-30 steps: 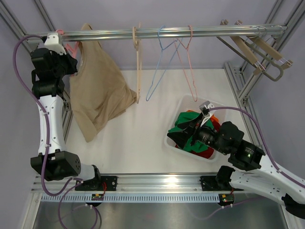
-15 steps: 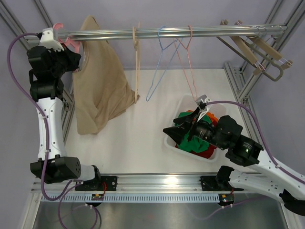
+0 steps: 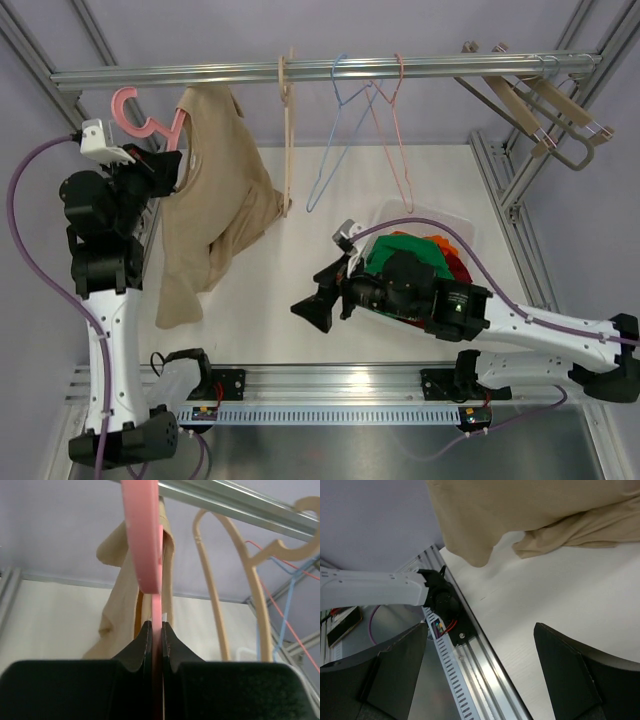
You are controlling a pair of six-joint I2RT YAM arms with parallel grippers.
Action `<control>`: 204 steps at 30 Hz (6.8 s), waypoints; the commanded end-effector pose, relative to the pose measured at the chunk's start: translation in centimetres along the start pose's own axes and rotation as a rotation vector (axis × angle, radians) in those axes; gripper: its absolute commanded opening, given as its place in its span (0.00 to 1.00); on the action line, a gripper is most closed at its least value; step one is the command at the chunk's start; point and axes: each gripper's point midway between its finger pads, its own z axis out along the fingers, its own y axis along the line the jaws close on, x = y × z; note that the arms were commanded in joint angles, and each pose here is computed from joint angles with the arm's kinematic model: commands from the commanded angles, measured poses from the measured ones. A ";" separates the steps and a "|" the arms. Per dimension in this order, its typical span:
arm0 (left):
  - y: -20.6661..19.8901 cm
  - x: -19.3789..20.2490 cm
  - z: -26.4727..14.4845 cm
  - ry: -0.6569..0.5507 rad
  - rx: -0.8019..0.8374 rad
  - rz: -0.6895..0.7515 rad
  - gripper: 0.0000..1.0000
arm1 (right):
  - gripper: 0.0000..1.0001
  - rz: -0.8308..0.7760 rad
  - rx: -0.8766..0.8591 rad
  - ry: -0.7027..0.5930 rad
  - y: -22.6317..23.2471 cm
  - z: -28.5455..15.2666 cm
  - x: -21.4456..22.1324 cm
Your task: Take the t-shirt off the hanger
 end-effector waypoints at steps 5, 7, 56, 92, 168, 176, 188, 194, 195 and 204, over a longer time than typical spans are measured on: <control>-5.2 -2.2 -7.5 -0.221 0.128 -0.227 0.00 | 0.99 -0.098 -0.089 -0.071 7.9 5.3 -2.0; -5.9 -2.3 -9.2 -0.253 0.145 -0.270 0.00 | 0.99 -0.113 -0.106 -0.066 9.6 6.3 -1.4; -17.8 -16.2 -23.2 -0.574 0.484 -0.349 0.00 | 0.00 -0.359 -0.100 0.334 14.2 -1.8 17.0; -21.4 -9.8 -36.8 -0.457 0.805 -0.261 0.00 | 0.92 -0.492 -0.390 -0.496 16.5 3.9 -15.2; -10.7 4.4 -28.0 0.008 0.320 -0.221 0.00 | 0.00 -0.524 0.860 -0.822 -8.0 -20.0 -35.1; -9.5 4.1 -27.0 -0.014 0.251 -0.211 0.00 | 0.00 -0.124 0.900 -0.842 -15.1 -20.2 -19.5; -8.4 3.8 -25.0 -0.025 0.188 -0.184 0.00 | 0.00 0.326 1.149 -0.598 -25.0 -16.9 2.0; -7.1 3.7 -21.9 -0.030 0.118 -0.145 0.00 | 0.00 0.474 1.215 -0.435 -26.9 -14.8 9.1; -6.9 3.7 -21.4 -0.025 0.108 -0.139 0.00 | 0.00 0.514 1.204 -0.434 -26.9 -14.7 9.8; -6.4 3.3 -16.0 0.017 0.073 -0.078 0.00 | 0.03 0.637 1.058 -0.441 -24.4 -17.1 11.8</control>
